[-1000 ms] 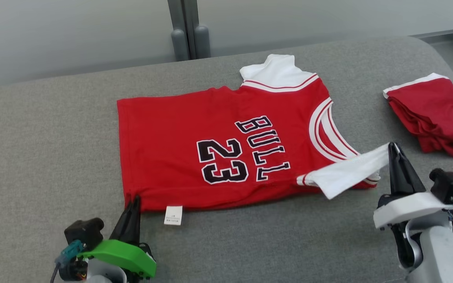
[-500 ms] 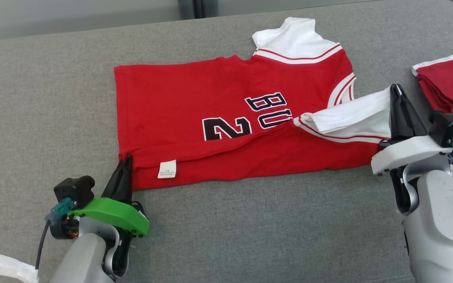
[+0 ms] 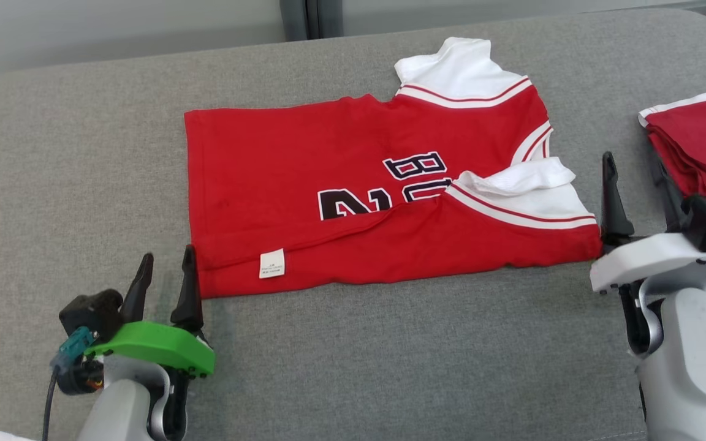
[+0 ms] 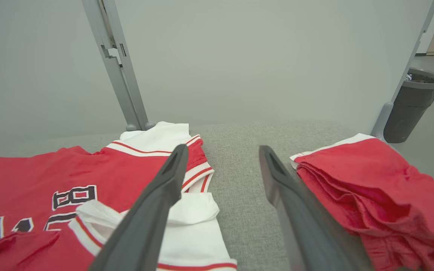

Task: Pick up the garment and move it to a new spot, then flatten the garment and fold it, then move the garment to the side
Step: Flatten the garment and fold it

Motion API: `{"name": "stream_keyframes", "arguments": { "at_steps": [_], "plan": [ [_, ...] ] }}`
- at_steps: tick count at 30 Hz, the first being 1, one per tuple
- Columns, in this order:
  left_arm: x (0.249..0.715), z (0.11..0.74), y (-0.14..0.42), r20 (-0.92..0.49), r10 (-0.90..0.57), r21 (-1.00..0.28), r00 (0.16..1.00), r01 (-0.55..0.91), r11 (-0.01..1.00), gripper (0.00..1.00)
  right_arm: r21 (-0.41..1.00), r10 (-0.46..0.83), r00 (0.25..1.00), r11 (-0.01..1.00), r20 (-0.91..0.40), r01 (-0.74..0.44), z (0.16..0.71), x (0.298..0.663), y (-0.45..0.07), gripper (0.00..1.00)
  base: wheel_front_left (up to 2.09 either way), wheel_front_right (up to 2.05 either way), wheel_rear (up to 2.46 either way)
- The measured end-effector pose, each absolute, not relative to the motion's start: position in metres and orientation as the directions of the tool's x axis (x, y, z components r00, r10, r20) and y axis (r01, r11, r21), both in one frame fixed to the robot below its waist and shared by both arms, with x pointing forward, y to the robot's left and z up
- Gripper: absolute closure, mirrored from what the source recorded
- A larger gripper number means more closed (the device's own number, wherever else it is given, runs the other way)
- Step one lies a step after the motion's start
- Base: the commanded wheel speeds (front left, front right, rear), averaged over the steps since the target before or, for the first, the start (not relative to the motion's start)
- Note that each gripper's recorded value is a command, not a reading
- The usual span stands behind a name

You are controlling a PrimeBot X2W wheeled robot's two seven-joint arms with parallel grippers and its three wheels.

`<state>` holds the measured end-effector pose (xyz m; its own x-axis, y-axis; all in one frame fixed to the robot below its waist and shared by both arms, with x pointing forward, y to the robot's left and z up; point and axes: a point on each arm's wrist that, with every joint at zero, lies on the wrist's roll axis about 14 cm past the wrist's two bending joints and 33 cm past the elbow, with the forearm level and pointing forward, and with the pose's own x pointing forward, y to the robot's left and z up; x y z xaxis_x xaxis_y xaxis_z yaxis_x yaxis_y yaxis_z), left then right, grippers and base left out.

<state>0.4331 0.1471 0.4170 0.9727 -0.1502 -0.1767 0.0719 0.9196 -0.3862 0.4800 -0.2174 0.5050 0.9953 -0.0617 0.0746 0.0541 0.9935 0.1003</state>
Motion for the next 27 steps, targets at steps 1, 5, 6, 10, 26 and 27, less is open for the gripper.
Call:
{"name": "stream_keyframes", "arguments": {
  "at_steps": [1,5,6,10,26,27],
  "plan": [
    [0.429,0.417,0.15,-0.177,-0.14,-0.378,0.974,0.064,0.924,0.0,0.101,-0.062,0.996,0.993,0.068,0.055,0.503,0.474,-0.218,0.0,0.0,0.0,0.0],
    [0.407,0.417,0.151,-0.183,-0.143,-0.315,0.973,0.079,0.946,0.0,0.094,-0.057,0.998,0.994,0.026,0.054,0.489,0.449,-0.217,0.0,0.0,0.0,0.0],
    [0.401,0.417,0.152,-0.185,-0.139,-0.305,0.973,0.078,0.949,0.0,0.091,-0.054,0.998,0.995,0.013,0.052,0.485,0.442,-0.216,0.0,0.0,0.0,0.0],
    [0.378,0.415,0.156,-0.193,-0.121,-0.275,0.974,0.065,0.959,0.0,0.099,-0.054,0.998,0.993,-0.03,0.057,0.472,0.415,-0.216,0.0,0.0,0.0,0.0],
    [0.324,0.412,0.153,-0.209,-0.12,-0.242,0.97,0.068,0.968,0.0,0.13,-0.072,0.99,0.988,-0.12,0.088,0.443,0.353,-0.219,0.0,0.0,0.0,0.0],
    [0.324,0.411,0.153,-0.213,-0.119,-0.251,0.97,0.064,0.966,0.0,0.13,-0.072,0.99,0.988,-0.122,0.088,0.443,0.353,-0.219,0.0,0.0,0.0,0.0]
  ]
}}
